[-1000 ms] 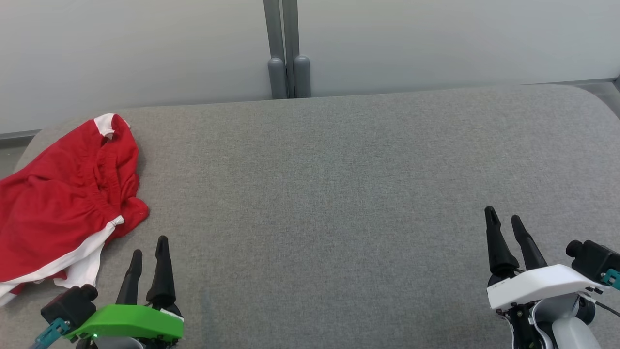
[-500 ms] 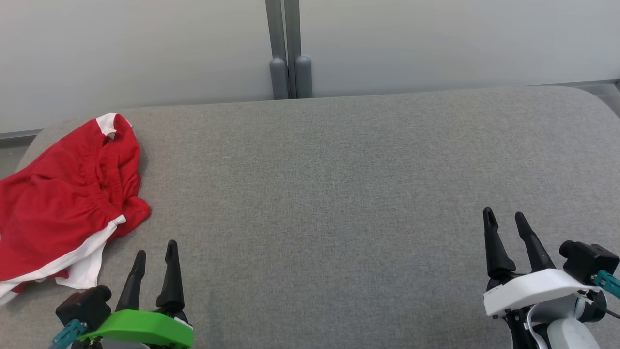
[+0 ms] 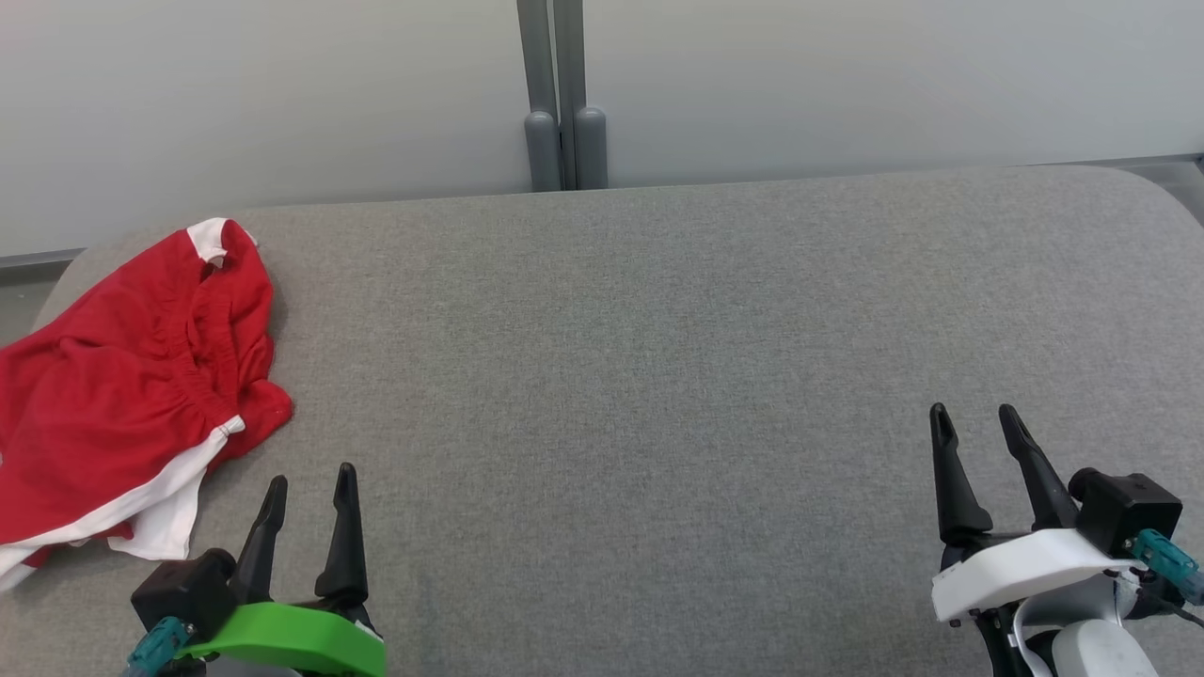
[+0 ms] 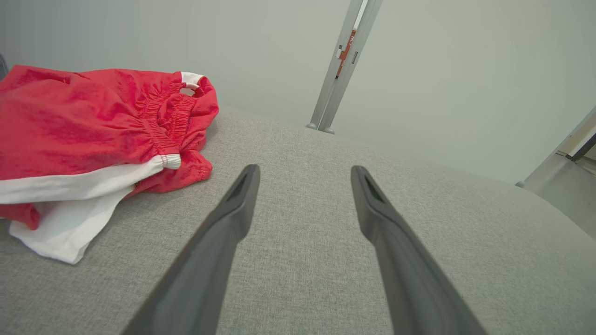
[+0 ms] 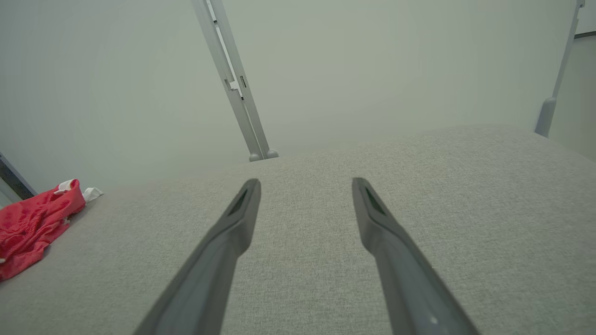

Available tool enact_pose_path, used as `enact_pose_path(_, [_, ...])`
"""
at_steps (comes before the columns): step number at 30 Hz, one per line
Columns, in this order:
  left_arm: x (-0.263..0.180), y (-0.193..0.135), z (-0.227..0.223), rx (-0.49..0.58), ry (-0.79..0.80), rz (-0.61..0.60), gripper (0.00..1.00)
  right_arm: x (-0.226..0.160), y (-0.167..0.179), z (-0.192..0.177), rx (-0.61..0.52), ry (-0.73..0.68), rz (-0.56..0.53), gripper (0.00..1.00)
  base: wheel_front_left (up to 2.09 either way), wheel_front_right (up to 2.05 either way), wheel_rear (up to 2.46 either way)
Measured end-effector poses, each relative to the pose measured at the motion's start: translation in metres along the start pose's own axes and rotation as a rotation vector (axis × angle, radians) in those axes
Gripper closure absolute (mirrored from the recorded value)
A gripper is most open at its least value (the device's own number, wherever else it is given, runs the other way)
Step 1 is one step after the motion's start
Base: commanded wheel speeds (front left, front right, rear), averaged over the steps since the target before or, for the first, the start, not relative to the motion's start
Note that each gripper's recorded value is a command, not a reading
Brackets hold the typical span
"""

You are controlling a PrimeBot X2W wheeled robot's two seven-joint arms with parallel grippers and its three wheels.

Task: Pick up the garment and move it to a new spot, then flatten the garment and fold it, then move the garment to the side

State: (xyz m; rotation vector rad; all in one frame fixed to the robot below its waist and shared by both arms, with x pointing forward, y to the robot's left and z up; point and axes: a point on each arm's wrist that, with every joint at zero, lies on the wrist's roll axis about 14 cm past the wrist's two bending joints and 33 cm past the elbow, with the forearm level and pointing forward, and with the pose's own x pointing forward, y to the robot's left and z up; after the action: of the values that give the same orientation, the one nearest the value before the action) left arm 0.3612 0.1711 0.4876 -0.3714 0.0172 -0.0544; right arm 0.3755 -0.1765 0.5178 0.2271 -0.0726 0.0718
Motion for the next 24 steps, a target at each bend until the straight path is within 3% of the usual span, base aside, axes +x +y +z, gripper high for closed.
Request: enact_pose_path(24, [-0.007, 0.007, -0.014, 0.168, 0.033, -0.006, 0.00, -0.008, -0.004, -0.002, -0.179, -0.008, 0.005, 0.00, 0.00, 0.00, 0.00])
